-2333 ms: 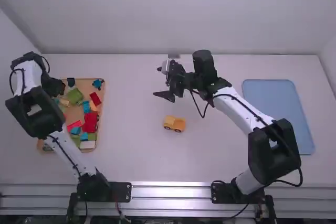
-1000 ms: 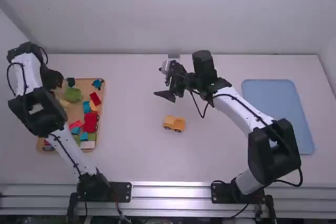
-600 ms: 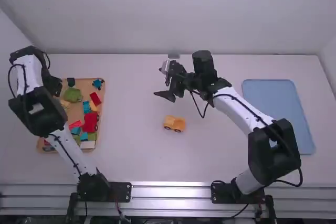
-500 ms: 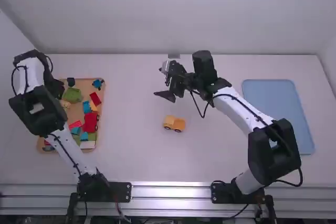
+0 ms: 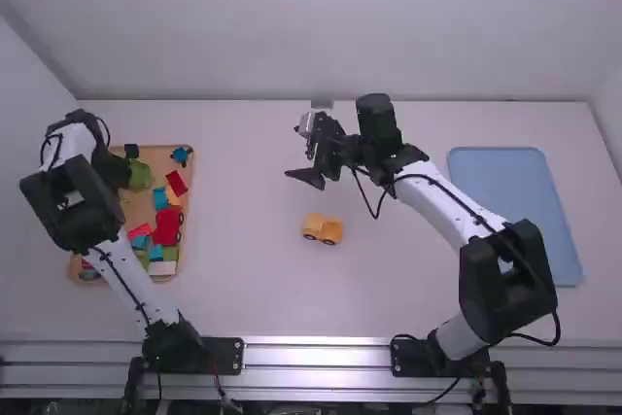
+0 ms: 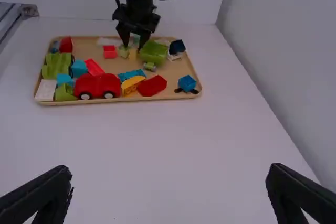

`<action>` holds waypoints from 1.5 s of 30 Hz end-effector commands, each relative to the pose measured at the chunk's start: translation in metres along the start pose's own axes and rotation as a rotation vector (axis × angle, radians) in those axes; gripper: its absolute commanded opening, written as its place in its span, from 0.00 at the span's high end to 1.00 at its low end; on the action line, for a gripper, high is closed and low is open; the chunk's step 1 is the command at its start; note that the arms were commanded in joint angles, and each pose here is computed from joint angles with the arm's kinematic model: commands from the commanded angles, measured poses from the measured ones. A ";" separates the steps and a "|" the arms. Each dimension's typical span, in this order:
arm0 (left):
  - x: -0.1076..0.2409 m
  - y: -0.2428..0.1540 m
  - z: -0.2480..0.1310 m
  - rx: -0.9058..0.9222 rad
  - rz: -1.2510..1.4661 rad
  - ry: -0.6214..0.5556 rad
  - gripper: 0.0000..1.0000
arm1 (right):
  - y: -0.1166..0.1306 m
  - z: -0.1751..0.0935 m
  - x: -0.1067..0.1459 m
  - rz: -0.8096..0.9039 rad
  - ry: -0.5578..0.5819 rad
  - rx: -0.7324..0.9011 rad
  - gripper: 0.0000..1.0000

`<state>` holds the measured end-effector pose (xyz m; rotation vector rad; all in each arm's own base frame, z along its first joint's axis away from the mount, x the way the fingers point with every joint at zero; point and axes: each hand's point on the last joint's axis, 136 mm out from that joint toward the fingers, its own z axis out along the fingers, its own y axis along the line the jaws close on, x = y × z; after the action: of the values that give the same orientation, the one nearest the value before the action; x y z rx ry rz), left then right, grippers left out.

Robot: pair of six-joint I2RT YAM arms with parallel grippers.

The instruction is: Assemble lego blocks to make yellow taxi

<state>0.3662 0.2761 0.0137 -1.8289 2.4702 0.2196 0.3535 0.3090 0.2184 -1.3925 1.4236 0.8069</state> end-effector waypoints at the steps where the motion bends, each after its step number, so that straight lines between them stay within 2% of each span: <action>1: 0.010 -0.006 0.005 0.005 0.033 0.021 0.64 | -0.005 0.000 -0.007 -0.013 -0.013 0.004 0.01; 8: 0.013 -0.022 0.004 0.063 0.050 0.024 0.68 | -0.005 0.000 -0.007 -0.011 -0.011 0.003 0.01; 12: 0.016 -0.027 0.003 0.078 0.056 0.034 0.63 | -0.003 0.000 -0.004 -0.017 0.001 -0.003 0.01; 19: 0.011 -0.028 0.003 0.095 0.038 0.025 0.65 | -0.007 0.000 -0.001 -0.018 0.014 0.017 0.01; 23: 0.019 -0.035 0.002 0.129 0.047 0.060 0.62 | -0.007 0.000 -0.002 -0.019 0.014 0.017 0.01; 32: 0.033 0.004 0.001 -0.034 0.022 0.118 0.59 | -0.007 0.000 -0.002 -0.019 0.013 0.018 0.01; 37: 0.028 0.009 -0.019 -0.040 0.013 0.138 0.60 | -0.007 0.000 -0.002 -0.018 0.014 0.017 0.01; 45: 0.002 -0.011 -0.047 0.038 -0.025 0.047 0.59 | -0.007 0.000 -0.002 -0.019 0.014 0.017 0.01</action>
<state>0.3783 0.2638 0.0589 -1.8382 2.4832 0.1222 0.3556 0.3066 0.2129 -1.3999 1.4446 0.7775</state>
